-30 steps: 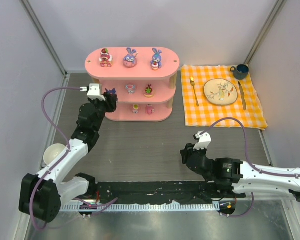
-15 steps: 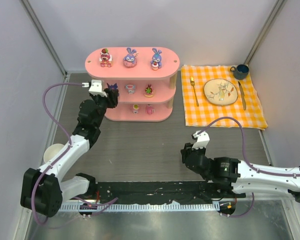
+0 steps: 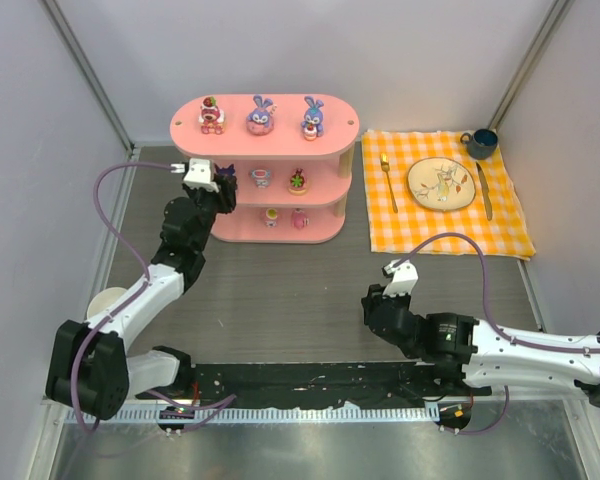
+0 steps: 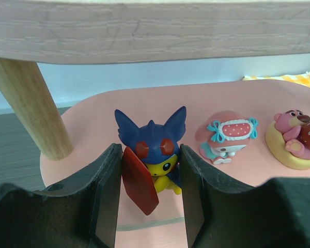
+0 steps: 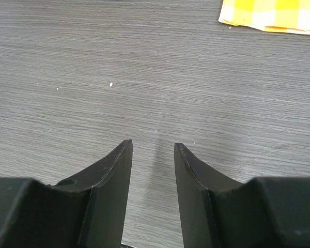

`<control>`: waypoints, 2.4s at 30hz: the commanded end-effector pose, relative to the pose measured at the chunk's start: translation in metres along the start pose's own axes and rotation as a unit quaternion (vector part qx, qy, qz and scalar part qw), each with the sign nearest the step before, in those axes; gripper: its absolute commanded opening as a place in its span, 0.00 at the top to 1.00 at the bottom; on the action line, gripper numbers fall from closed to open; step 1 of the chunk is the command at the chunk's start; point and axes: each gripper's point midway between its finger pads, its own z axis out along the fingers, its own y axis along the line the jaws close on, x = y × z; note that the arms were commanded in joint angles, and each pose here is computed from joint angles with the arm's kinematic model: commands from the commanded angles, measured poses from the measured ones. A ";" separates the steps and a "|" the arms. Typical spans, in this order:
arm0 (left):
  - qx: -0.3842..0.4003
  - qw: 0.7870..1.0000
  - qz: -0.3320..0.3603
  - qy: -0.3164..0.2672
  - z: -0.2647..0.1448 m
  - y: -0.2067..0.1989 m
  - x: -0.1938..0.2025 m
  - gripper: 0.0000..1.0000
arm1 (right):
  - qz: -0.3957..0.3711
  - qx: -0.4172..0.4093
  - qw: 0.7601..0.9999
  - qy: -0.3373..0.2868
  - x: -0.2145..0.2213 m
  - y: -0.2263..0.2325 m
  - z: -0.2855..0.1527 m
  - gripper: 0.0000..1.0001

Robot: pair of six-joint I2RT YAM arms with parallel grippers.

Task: Place and organize the plastic toys onto the shelf

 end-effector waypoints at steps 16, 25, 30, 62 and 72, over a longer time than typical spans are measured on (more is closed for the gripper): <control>-0.017 0.997 0.021 -0.071 0.007 0.009 -0.007 1.00 | 0.020 -0.012 1.000 -0.013 -0.020 0.010 0.002 0.56; -0.016 0.997 0.034 -0.069 0.011 0.010 0.000 1.00 | 0.016 -0.012 1.000 -0.007 -0.019 0.010 0.004 0.55; -0.022 0.996 0.059 -0.062 0.012 0.013 0.005 1.00 | 0.019 -0.011 1.000 -0.006 -0.020 0.009 0.005 0.54; -0.016 0.994 0.102 -0.033 0.015 0.014 0.021 0.41 | 0.029 -0.015 0.999 0.000 -0.020 0.006 0.008 0.53; -0.017 0.994 0.099 -0.039 0.012 0.014 0.017 0.36 | 0.034 -0.017 0.999 -0.001 -0.020 0.005 0.008 0.53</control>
